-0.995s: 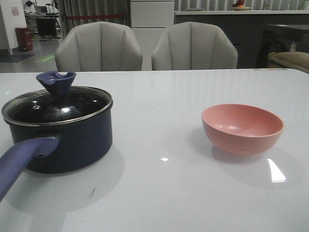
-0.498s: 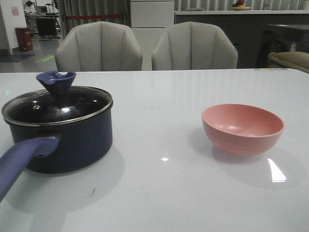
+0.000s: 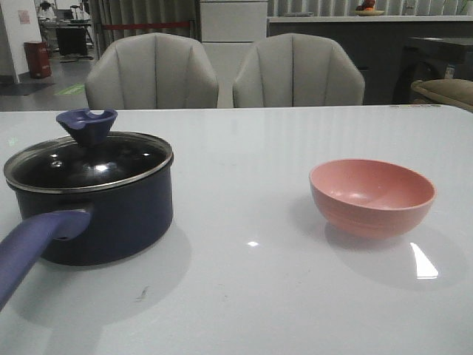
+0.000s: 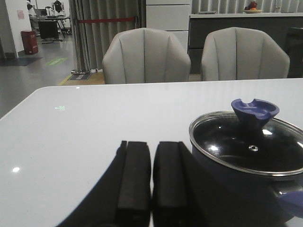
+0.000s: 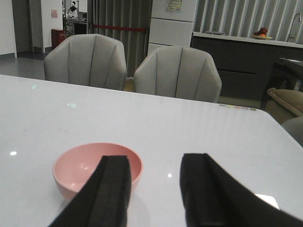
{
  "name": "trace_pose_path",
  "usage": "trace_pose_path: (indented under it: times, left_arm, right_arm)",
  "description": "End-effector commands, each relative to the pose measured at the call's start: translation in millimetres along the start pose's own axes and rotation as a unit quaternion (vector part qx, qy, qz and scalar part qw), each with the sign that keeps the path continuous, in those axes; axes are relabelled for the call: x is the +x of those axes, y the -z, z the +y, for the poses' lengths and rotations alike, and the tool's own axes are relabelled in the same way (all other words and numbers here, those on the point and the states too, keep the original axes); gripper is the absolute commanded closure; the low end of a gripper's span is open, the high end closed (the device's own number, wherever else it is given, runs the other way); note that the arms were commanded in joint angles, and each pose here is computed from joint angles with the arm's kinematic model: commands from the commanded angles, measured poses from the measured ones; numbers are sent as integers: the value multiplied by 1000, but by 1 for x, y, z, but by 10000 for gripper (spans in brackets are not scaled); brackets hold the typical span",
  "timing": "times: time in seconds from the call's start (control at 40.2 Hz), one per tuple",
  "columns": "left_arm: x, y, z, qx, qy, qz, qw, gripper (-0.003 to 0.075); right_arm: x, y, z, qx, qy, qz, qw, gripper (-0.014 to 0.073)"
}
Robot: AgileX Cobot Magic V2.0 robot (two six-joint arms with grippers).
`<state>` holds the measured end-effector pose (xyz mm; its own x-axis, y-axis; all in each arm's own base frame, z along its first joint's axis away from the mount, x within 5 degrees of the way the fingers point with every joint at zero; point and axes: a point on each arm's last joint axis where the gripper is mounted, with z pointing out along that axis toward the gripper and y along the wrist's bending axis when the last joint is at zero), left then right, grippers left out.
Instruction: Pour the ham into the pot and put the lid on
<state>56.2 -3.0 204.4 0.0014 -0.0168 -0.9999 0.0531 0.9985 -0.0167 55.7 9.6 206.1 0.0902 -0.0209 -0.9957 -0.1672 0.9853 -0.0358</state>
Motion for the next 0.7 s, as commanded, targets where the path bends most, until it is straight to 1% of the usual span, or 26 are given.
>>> trace_pose_path:
  times: [0.0,0.075,0.124,0.149,0.224,0.373,0.672]
  left_arm:
    - [-1,1,0,4,6,-42,999,607]
    - [-1,1,0,4,6,-42,999,607]
    - [-1,1,0,4,6,-42,999,607]
    - [-1,1,0,4,6,-42,999,607]
    - [-1,1,0,4,6,-42,999,607]
    - [-1,1,0,4,6,-42,999,607]
    - [-1,1,0,4,6,-42,999,607]
  right_arm:
    - [-11,2,-1,5,5,-57,998,237]
    - [-11,2,-1,5,5,-55,998,342]
    - [-10,2,-1,5,5,-51,999,443]
    - [-9,2,-1,4,5,-48,999,475]
    - [-8,2,-1,4,5,-42,999,447]
    - [-6,2,-1,5,0,-30,1000,448]
    - [-8,2,-4,35,0,-37,999,448]
